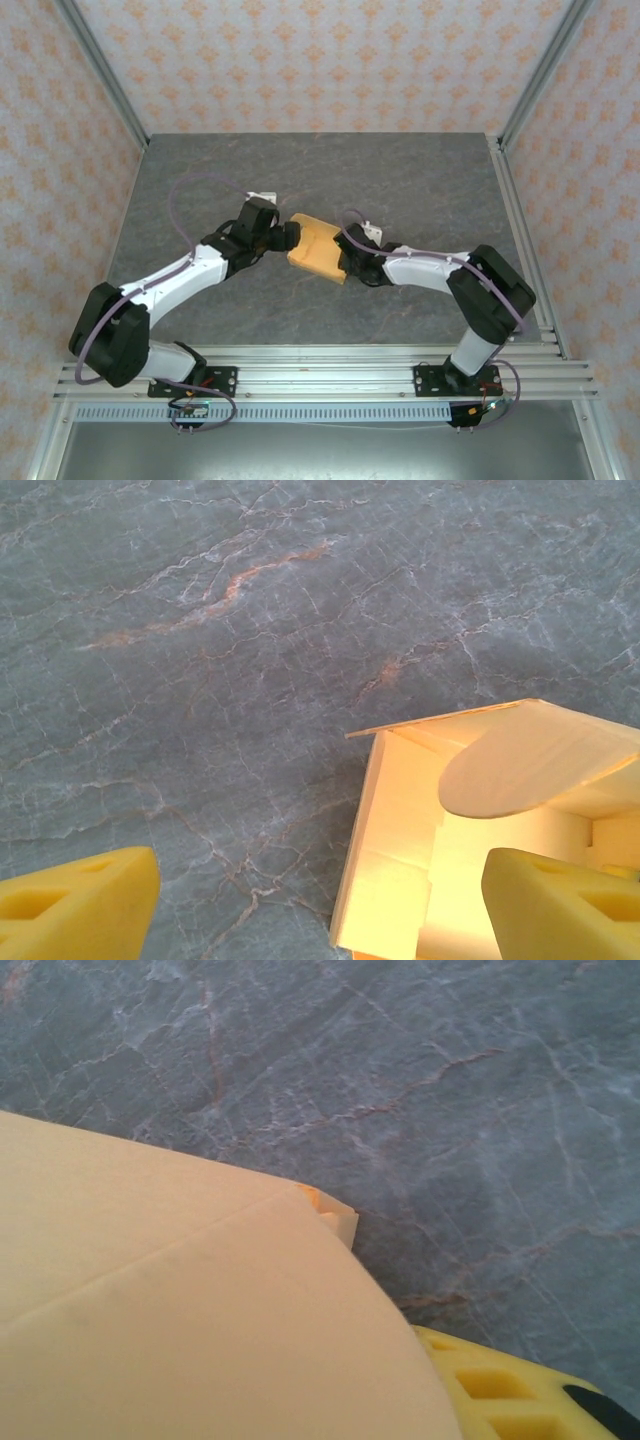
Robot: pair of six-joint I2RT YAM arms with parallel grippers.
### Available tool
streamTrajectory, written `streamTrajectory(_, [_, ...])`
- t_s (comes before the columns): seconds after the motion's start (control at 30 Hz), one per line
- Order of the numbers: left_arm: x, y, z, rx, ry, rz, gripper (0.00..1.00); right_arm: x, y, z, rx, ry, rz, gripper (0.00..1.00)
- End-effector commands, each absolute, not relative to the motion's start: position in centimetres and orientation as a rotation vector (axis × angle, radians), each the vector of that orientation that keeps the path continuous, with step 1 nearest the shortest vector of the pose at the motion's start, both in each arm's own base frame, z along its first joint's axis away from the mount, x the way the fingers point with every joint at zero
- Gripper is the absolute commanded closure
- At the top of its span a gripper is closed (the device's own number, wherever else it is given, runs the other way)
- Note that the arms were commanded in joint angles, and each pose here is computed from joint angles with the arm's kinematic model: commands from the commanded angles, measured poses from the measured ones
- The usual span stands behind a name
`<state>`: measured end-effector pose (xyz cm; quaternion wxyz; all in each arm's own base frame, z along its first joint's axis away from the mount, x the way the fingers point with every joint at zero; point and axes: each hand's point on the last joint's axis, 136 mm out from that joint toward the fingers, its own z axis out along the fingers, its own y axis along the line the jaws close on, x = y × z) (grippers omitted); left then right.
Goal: Fold the paper box
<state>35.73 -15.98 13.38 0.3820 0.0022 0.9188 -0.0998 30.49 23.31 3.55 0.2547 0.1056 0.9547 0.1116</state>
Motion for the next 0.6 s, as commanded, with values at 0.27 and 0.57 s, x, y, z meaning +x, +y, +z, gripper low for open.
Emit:
streamTrajectory(0.27, [41.8,-17.6,16.6,0.011,2.255,-0.154,0.14,29.7,23.0,3.1,0.082,2.688,0.188,0.64])
streamTrajectory(0.57, [44.7,-18.3,15.2,-0.056,2.311,-0.096,0.12,29.1,21.4,3.0,0.129,2.672,0.132,0.44])
